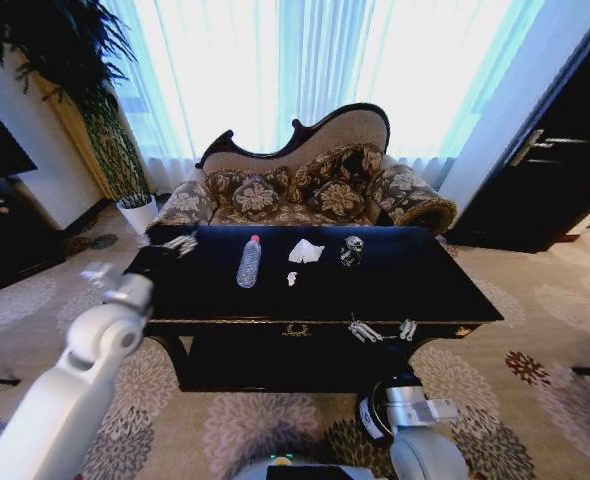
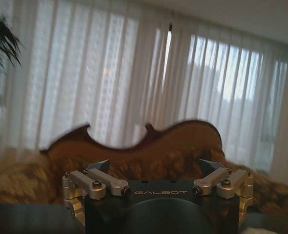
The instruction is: Move to the front of the table and place the trash on the table into the trash bin.
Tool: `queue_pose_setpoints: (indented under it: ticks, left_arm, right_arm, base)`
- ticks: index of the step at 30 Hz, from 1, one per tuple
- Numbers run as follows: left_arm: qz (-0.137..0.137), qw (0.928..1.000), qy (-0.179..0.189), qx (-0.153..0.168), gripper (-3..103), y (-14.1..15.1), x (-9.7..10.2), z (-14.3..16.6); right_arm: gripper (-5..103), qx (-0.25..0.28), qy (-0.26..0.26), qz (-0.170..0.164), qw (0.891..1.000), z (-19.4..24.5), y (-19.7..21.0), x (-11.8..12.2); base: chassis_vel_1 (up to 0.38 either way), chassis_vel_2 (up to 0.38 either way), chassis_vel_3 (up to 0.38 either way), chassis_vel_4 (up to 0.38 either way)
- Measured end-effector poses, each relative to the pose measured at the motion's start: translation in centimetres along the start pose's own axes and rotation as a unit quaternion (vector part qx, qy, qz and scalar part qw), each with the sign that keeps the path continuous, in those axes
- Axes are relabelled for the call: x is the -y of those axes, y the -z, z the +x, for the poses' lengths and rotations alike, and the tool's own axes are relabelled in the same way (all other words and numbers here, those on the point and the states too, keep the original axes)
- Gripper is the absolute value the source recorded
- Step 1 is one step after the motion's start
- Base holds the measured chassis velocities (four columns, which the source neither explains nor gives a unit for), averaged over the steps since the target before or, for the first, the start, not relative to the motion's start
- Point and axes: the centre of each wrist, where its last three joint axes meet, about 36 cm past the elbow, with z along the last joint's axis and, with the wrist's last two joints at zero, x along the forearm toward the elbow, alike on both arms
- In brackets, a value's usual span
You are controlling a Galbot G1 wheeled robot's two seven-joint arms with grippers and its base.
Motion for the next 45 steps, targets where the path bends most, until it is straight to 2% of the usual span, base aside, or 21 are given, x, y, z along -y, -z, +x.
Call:
queue_pose_setpoints:
  ticks: [2,5,7,11,12,15,18,20,22,25,29,45]
  left_arm:
    - [0.002,1.0,0.001,-0.009,100,0.0,0.5,-0.6]
    - [0.001,0.9985,0.004,-0.054,100,0.1,2.5,-2.7]
    - [-0.003,0.9978,0.003,-0.066,100,0.2,3.0,-3.0]
    - [-0.007,0.9915,-0.032,-0.126,100,1.1,6.0,-4.6]
    - [-0.007,0.9915,-0.032,-0.126,100,1.1,6.0,-4.6]
    - [-0.006,0.9873,-0.052,-0.15,100,1.3,8.0,-5.2]
    - [-0.008,0.9854,-0.055,-0.161,100,0.9,8.9,-5.3]
    - [-0.004,0.9832,-0.044,-0.177,100,-0.2,9.8,-4.9]
    - [-0.003,0.9825,-0.04,-0.182,100,-0.5,10.0,-4.7]
    - [-0.007,0.9793,-0.008,-0.202,100,-2.2,10.5,-3.3]
    - [-0.015,0.978,0.008,-0.208,100,-3.6,10.5,-3.2]
    - [0.003,0.9749,-0.001,-0.222,100,-5.7,11.1,-2.5]
  right_arm:
    - [100,-0.001,0.0,0.001,1.0,0.1,-0.1,0.0]
    - [100,-0.006,0.001,0.002,1.0,0.3,-0.2,0.1]
    - [100,-0.007,0.0,0.003,1.0,0.4,-0.3,0.2]
    - [100,-0.011,0.0,0.008,1.0,0.6,-0.4,0.5]
    - [100,-0.011,0.0,0.008,1.0,0.6,-0.4,0.5]
    - [100,-0.013,0.0,0.01,1.0,0.7,-0.5,0.5]
    - [100,-0.013,0.001,0.01,1.0,0.7,-0.5,0.5]
    - [100,-0.014,0.002,0.01,1.0,0.7,-0.6,0.5]
    - [100,-0.014,0.002,0.01,1.0,0.7,-0.6,0.5]
    - [100,-0.017,0.004,0.013,1.0,0.6,-0.9,0.6]
    - [100,-0.015,0.006,0.021,1.0,0.6,-1.1,0.5]
    - [100,-0.014,0.006,0.021,1.0,1.0,-0.9,0.3]
  base:
    - [0.0,0.0,0.0,0.0]
    - [0.0,0.0,0.0,0.0]
    - [0.0,0.0,0.0,0.0]
    - [0.0,0.0,0.0,0.0]
    - [0.0,0.0,0.0,0.0]
    - [0.0,0.0,0.0,0.0]
    - [0.0,0.0,0.0,0.0]
    - [0.0,0.0,0.0,0.0]
    - [0.0,0.0,0.0,0.0]
    - [0.0,0.0,0.0,0.0]
    - [0.0,0.0,0.0,0.0]
    - [0.0,0.0,0.0,0.0]
